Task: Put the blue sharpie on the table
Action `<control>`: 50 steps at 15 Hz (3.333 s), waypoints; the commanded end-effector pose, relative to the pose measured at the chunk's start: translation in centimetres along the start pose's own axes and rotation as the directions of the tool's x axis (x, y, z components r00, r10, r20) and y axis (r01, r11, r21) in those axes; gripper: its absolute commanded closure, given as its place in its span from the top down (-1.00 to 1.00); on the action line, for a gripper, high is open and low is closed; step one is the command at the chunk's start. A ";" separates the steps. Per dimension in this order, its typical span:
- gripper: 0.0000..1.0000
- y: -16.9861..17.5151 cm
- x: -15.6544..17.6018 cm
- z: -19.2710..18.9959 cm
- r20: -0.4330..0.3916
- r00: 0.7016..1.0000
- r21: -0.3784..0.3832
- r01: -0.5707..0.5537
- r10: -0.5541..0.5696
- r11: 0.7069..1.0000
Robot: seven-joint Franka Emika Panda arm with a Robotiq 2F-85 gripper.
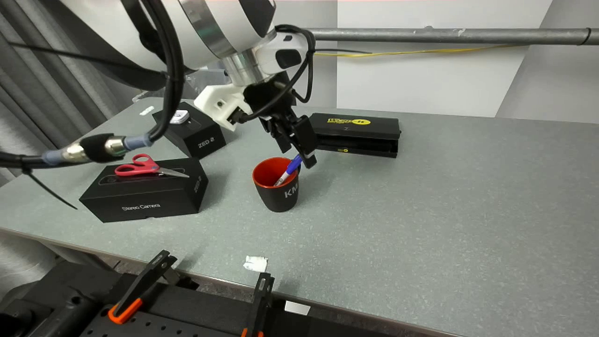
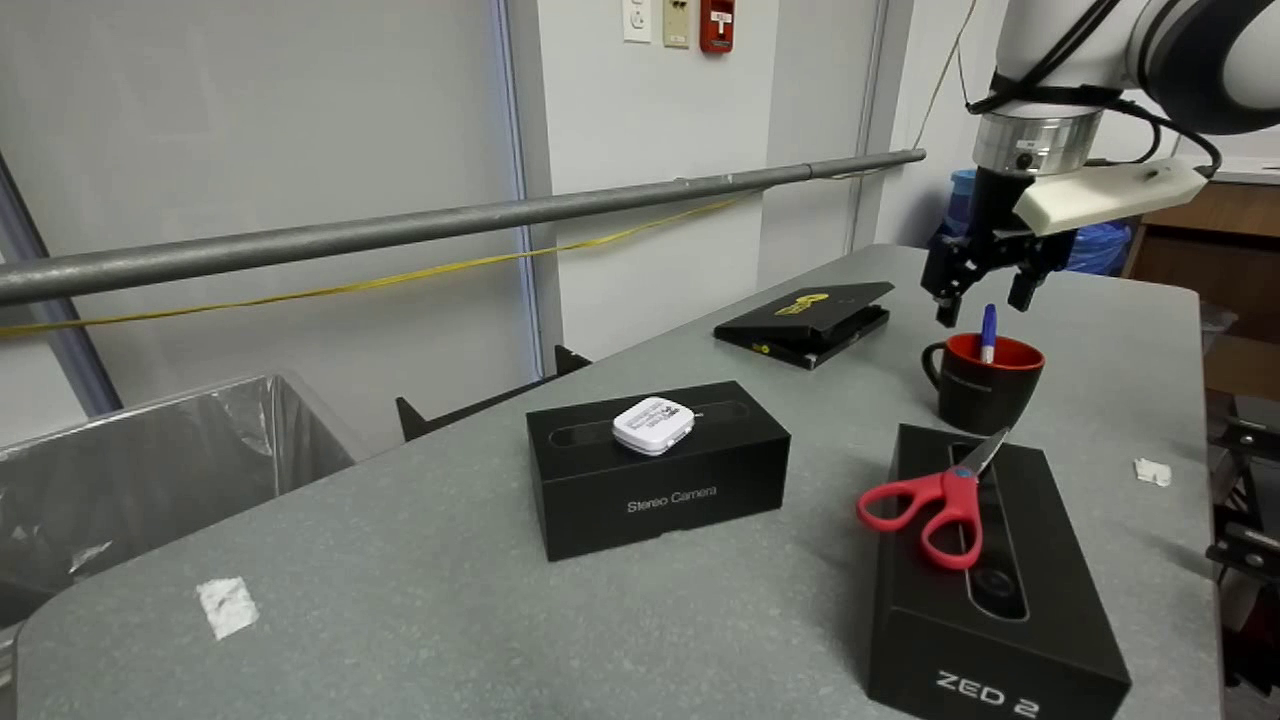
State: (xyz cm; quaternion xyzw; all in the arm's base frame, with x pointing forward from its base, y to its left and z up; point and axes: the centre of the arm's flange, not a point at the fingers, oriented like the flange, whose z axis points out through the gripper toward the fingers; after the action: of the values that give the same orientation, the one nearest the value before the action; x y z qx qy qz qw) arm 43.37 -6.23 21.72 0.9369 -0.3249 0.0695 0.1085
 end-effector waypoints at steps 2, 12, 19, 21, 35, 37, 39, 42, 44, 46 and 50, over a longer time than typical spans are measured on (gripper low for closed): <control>0.21 0.0 -0.7 0.5 -0.037 0.999 0.051 -0.037 0.039 0.998; -0.91 0.3 -0.7 -0.9 -0.040 0.998 0.077 -0.052 0.055 0.996; -0.91 1.8 -0.8 -8.3 -0.149 0.988 0.195 -0.019 0.049 0.981; -0.91 1.1 0.0 -10.2 -0.173 0.984 0.239 0.014 0.029 0.971; -0.91 -15.0 7.9 -0.4 0.015 0.990 0.290 0.133 -0.143 0.948; -0.91 -15.2 9.1 1.1 0.028 0.989 0.269 0.129 -0.142 0.955; -0.91 -15.5 9.8 2.3 0.036 0.988 0.247 0.134 -0.148 0.960; -0.91 -16.2 9.9 4.2 0.049 0.985 0.210 0.154 -0.167 0.966; -0.91 -16.5 9.8 5.1 0.060 0.980 0.192 0.173 -0.188 0.966; -0.62 -16.7 9.4 5.6 0.068 0.974 0.180 0.201 -0.216 0.963; 0.12 -16.9 7.7 5.2 0.059 0.958 0.176 0.266 -0.280 0.948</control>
State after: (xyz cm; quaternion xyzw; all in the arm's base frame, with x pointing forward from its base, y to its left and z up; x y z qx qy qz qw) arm 60.15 -0.04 15.37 0.9744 -0.2196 0.0456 0.0140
